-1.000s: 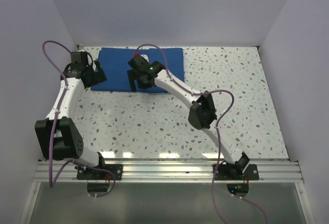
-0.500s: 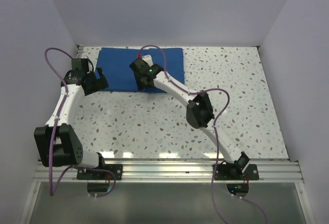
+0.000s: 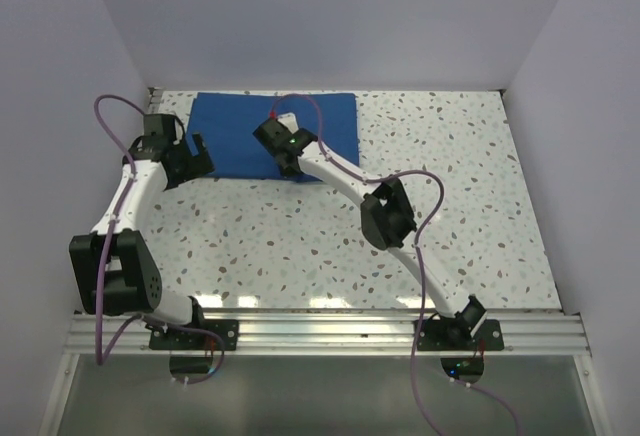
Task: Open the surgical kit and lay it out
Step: Open the surgical kit at the center of the board.
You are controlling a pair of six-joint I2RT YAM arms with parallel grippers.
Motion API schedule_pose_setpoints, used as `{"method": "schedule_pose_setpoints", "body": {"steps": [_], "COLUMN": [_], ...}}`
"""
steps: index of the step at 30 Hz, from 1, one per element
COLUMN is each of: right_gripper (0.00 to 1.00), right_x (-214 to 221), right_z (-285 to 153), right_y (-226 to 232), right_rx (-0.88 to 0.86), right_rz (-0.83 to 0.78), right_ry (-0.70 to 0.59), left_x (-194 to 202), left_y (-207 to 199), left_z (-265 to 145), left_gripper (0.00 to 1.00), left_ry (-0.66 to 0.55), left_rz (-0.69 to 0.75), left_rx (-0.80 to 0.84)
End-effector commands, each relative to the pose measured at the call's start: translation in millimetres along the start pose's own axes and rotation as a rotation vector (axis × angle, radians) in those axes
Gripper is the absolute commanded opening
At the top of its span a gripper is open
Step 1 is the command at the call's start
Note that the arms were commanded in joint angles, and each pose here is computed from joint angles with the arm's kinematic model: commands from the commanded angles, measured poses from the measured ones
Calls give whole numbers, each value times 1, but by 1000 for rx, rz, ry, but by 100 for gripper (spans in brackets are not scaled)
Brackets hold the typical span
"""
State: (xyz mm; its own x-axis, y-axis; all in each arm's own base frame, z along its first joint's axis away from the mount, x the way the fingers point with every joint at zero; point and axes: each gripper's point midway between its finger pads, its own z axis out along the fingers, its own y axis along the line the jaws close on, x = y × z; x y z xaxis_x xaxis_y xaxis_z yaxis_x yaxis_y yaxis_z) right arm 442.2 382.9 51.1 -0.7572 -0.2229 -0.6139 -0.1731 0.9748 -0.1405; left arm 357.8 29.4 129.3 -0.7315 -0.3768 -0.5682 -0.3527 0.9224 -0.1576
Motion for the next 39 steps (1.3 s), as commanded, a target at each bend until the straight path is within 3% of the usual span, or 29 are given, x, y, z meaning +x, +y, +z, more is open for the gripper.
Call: {"method": "schedule_pose_setpoints", "body": {"steps": [1, 5, 8, 12, 15, 18, 23, 24, 25, 26, 28, 31, 36, 39], "right_gripper": [0, 0, 0, 0, 0, 0, 0, 6, 28, 73, 94, 99, 99, 99], "right_x": [-19, -53, -92, -125, -115, -68, 24, 37, 51, 60, 63, 68, 33, 0], "right_z": [-10, -31, -58, -83, -100, -90, -71, -67, -57, -55, -54, -58, -87, -89], "right_y": [-36, -60, -106, -224, -310, -375, -425, -431, -431, -433, -438, -443, -455, -453], "right_rx": [38, 32, 36, 186, 333, 485, 632, 644, 645, 654, 681, 716, 716, 618], "right_rz": [62, 127, 259, 438, 512, 545, 590, 595, 575, 560, 548, 550, 582, 587], "right_ry": [2, -64, -141, -229, -237, -142, 64, 101, 153, 193, 230, 264, 130, 32], "left_x": [-16, -19, -19, -20, -25, -30, -27, -26, -22, -21, -16, -16, -24, -27], "left_y": [-8, -13, -15, -18, -24, -34, -56, -57, -64, -66, -70, -66, -67, -70], "left_z": [0, -1, 0, -2, -6, -8, -12, -13, -14, -15, -15, -15, -15, -15], "left_gripper": [100, 100, 100, 100, 100, 100, 100, 100, 100, 100, 100, 100, 100, 100], "left_ry": [-40, -43, -39, -37, -58, -73, -72, -72, -70, -68, -61, -62, -81, -80], "left_rz": [22, 31, 37, 50, 58, 63, 93, 97, 109, 111, 125, 128, 136, 133], "left_rx": [33, 40, 37, 29, 36, 46, 51, 45, 52, 53, 51, 29, 23, 28]}}
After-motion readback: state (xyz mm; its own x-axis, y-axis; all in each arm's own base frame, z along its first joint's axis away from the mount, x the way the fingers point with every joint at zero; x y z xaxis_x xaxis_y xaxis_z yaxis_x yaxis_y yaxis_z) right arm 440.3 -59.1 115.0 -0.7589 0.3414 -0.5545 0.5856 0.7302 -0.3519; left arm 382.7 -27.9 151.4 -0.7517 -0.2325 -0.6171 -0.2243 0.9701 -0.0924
